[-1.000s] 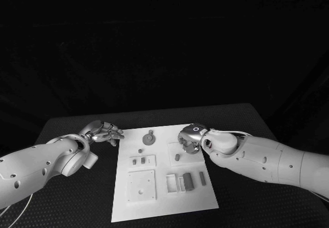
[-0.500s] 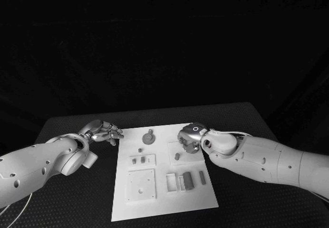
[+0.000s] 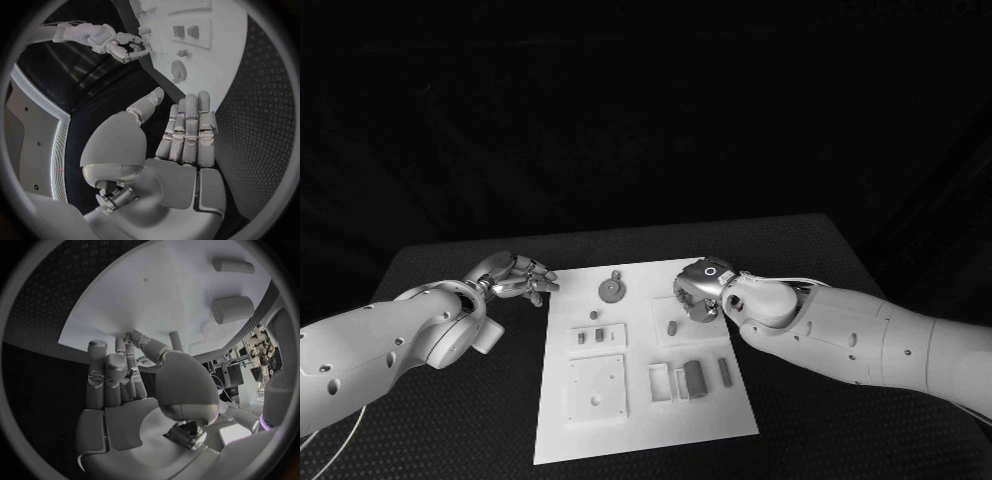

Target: Assemble the parts on the task board

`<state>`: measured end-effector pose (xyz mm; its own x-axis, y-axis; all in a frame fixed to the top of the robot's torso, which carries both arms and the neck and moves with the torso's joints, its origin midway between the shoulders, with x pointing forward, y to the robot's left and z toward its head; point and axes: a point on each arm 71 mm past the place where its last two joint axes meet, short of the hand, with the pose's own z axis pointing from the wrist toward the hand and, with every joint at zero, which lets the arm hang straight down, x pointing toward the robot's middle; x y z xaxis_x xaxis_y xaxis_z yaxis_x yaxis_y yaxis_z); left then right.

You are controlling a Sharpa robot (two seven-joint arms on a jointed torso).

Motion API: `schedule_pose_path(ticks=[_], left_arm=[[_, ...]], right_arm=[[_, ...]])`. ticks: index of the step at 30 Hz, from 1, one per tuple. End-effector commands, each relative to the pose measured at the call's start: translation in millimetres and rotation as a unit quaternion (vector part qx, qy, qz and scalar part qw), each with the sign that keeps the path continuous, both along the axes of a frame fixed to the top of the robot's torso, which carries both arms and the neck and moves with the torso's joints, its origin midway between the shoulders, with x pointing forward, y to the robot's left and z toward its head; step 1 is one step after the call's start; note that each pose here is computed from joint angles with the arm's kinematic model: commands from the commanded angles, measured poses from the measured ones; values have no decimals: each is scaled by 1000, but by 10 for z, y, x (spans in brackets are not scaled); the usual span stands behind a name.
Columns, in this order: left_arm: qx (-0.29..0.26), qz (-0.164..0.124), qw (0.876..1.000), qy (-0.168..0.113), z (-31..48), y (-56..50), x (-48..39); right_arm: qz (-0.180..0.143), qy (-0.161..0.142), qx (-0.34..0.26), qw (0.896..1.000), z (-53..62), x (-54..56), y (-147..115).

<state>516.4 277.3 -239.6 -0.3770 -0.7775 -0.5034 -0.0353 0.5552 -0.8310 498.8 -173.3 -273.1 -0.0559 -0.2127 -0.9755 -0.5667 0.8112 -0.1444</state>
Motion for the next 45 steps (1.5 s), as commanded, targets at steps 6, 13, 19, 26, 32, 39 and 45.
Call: schedule_pose_path(ticks=[6, 13, 19, 26, 32, 39, 45], left_arm=[[4, -10, 1000, -1, 8, -15, -3], [5, -9, 1000, -2, 8, -16, -1], [6, -8, 1000, -2, 8, -11, 2], [7, -8, 1000, -2, 7, -9, 4], [7, -7, 1000, -2, 6, -8, 7], [8, -6, 1000, -3, 5, -2, 12], [8, -5, 1000, -3, 4, 1, 14]], right_arm=[[-9, 37, -41, 998, -242, -110, -66], [-8, 31, -25, 999, -201, -151, -45], [-11, 23, -14, 1000, -143, -163, -49], [-15, 8, -6, 1000, -44, -123, -60], [-16, 0, 1, 1000, 33, -97, -58], [-15, -10, 7, 1000, 113, -75, -46], [-14, -13, 9, 1000, 157, -72, -48]])
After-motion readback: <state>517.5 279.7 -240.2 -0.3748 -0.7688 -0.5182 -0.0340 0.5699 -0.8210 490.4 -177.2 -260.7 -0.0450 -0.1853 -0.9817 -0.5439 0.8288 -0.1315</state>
